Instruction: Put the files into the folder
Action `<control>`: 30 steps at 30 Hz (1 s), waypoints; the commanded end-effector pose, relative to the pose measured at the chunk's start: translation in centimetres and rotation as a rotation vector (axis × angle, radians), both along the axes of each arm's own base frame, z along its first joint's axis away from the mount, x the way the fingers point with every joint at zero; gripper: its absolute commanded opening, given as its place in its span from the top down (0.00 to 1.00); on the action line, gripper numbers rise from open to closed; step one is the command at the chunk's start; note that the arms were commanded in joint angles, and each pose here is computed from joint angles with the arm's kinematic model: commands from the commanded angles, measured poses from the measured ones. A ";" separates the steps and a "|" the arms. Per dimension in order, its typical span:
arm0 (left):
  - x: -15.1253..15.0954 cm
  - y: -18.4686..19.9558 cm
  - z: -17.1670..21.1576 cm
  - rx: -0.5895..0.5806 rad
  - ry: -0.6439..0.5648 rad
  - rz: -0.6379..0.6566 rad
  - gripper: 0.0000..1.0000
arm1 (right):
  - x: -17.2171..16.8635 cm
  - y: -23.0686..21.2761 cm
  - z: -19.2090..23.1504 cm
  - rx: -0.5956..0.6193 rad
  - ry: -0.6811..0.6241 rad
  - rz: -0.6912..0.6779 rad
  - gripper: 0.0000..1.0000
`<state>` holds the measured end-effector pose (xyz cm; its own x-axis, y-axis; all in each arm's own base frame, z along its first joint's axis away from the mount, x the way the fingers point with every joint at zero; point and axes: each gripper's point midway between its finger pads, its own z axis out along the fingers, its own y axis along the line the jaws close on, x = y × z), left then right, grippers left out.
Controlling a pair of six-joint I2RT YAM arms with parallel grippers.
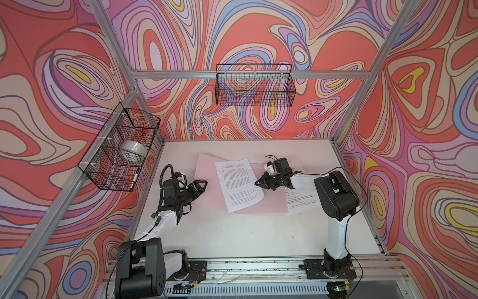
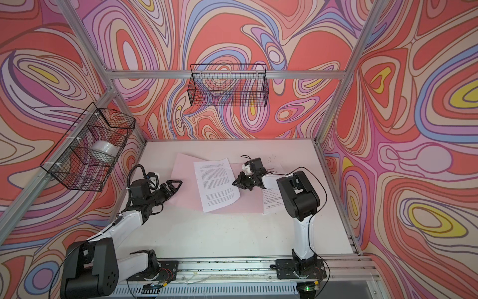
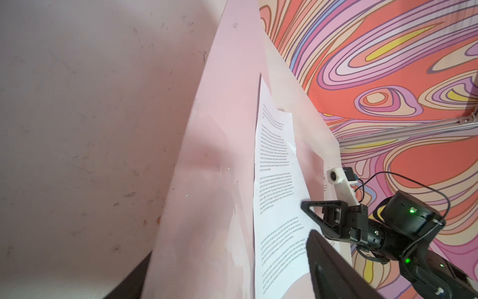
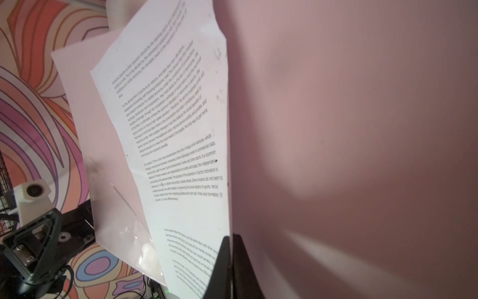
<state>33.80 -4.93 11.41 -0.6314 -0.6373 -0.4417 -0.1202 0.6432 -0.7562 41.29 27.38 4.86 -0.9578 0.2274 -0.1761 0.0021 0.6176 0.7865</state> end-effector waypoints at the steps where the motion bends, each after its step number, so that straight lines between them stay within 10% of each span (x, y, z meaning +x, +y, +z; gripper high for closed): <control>1: 0.0 -0.1 -0.4 0.014 0.001 -0.007 0.22 | 3.4 -0.7 3.9 0.009 -0.128 -0.119 1.00; 30: -2.4 0.0 -3.4 0.042 0.065 0.021 0.20 | 1.0 -0.8 7.4 -0.212 -0.424 -0.337 1.00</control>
<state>31.44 -4.93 7.92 -0.6499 -0.6425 -0.4059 -0.1949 0.6572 -0.7281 41.48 28.38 10.42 -0.7664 0.3995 -0.5031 -0.0660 0.7301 0.6802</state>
